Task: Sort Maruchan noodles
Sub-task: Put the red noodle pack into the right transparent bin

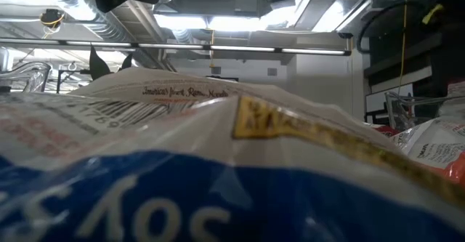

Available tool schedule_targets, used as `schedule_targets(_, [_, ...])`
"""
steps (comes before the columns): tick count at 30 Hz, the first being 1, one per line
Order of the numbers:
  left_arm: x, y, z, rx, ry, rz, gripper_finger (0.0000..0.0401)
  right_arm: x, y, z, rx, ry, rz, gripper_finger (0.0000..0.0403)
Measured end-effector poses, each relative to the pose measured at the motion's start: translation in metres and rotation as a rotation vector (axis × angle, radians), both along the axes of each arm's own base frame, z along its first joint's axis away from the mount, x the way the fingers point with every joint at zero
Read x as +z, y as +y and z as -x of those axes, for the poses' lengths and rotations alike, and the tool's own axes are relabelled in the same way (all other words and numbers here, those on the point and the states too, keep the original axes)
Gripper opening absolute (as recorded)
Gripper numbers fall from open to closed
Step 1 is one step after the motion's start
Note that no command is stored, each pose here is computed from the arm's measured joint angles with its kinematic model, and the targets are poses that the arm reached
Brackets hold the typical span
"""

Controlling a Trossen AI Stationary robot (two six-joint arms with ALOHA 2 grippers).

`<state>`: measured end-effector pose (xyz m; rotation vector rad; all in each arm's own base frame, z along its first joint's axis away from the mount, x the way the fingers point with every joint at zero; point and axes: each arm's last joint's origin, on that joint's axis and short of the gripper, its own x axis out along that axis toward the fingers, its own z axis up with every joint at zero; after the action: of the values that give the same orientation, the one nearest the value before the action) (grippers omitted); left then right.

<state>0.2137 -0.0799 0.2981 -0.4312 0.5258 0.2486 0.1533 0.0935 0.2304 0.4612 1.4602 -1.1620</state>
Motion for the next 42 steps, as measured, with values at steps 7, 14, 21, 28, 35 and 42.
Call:
schedule_targets(7, [0.000,0.000,0.000,0.000,0.000,-0.002,0.0163,-0.015,0.008,-0.008,0.036,0.151,-0.050,0.0000])
schedule_targets(14, [0.000,0.000,0.000,-0.003,0.001,-0.025,0.0163,-0.026,0.012,-0.013,0.090,0.234,-0.054,0.0005])
schedule_targets(21, [0.000,0.000,0.000,-0.003,0.000,-0.026,0.0163,-0.032,0.016,-0.019,0.158,0.211,-0.103,0.0083])
schedule_targets(28, [0.000,0.000,0.000,-0.004,0.003,-0.029,0.0163,-0.029,0.019,-0.029,0.192,0.072,-0.061,0.0192])
schedule_targets(35, [0.000,0.000,0.000,-0.004,0.003,-0.029,0.0163,0.005,0.027,-0.051,0.290,-0.112,0.016,0.0206])
schedule_targets(42, [0.000,0.000,0.000,-0.006,0.003,0.002,0.0163,0.030,0.032,-0.062,0.319,-0.213,0.028,0.0180])
